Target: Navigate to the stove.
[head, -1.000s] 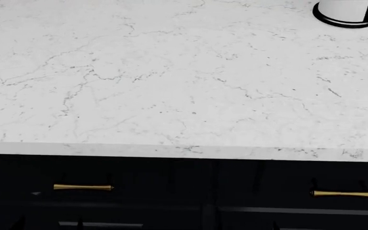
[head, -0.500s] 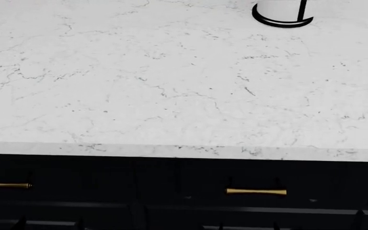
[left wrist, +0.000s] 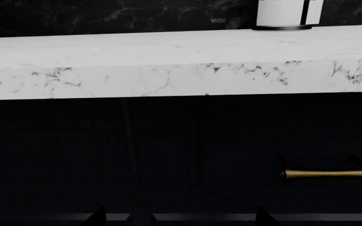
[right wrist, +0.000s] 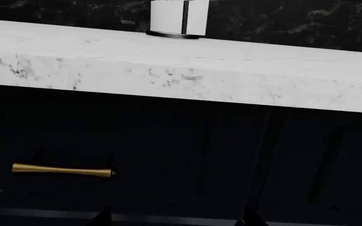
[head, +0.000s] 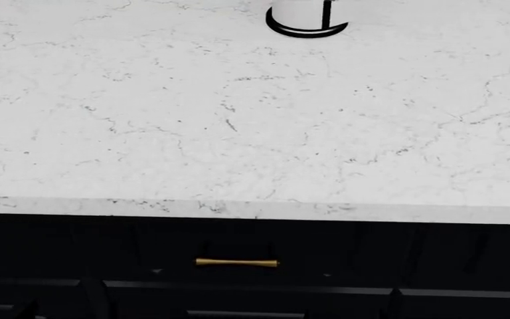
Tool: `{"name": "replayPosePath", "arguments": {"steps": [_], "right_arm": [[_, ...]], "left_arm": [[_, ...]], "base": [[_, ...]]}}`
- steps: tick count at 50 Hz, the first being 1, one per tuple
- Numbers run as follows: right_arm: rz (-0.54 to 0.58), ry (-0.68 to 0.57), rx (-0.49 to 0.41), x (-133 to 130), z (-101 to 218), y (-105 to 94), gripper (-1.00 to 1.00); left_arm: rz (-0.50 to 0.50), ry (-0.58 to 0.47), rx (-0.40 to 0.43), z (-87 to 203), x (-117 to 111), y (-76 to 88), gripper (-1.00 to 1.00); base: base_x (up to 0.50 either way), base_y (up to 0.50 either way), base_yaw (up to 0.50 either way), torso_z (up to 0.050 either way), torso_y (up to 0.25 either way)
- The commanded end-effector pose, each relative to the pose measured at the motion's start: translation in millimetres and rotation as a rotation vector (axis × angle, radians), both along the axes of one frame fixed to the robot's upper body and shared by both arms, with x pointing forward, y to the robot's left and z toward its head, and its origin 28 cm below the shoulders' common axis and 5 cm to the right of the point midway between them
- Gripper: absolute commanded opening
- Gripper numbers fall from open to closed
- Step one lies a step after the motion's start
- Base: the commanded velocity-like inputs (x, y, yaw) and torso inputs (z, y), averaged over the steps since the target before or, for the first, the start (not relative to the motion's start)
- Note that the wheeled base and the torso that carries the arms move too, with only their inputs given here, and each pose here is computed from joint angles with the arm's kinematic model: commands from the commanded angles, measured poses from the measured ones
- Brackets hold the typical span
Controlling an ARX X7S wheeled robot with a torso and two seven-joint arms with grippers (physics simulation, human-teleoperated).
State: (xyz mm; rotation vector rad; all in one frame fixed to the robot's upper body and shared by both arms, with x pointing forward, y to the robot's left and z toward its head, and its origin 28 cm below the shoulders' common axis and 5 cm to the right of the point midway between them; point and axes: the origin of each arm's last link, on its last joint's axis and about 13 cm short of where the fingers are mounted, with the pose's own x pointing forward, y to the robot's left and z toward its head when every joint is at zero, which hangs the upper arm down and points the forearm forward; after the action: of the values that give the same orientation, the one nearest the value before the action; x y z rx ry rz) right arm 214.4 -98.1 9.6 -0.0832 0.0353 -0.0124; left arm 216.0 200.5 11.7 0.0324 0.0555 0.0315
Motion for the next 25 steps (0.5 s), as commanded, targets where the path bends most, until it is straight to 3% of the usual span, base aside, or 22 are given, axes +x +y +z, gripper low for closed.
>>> {"name": "replayPosePath", "arguments": {"steps": [1, 25], "right_arm": [[0.000, -0.004, 0.032, -0.3, 1.8, -0.2, 1.00], [0.001, 0.001, 0.035, 0.6, 1.1, -0.5, 1.00]], "left_arm": [[-0.016, -0.016, -0.008, 1.1, -0.4, -0.4, 1.00], [-0.013, -0.014, -0.008, 0.2, 1.3, -0.7, 1.00]], "base": [[0.00, -0.50, 0.00, 0.000, 0.000], [0.00, -0.50, 0.00, 0.000, 0.000]]}}
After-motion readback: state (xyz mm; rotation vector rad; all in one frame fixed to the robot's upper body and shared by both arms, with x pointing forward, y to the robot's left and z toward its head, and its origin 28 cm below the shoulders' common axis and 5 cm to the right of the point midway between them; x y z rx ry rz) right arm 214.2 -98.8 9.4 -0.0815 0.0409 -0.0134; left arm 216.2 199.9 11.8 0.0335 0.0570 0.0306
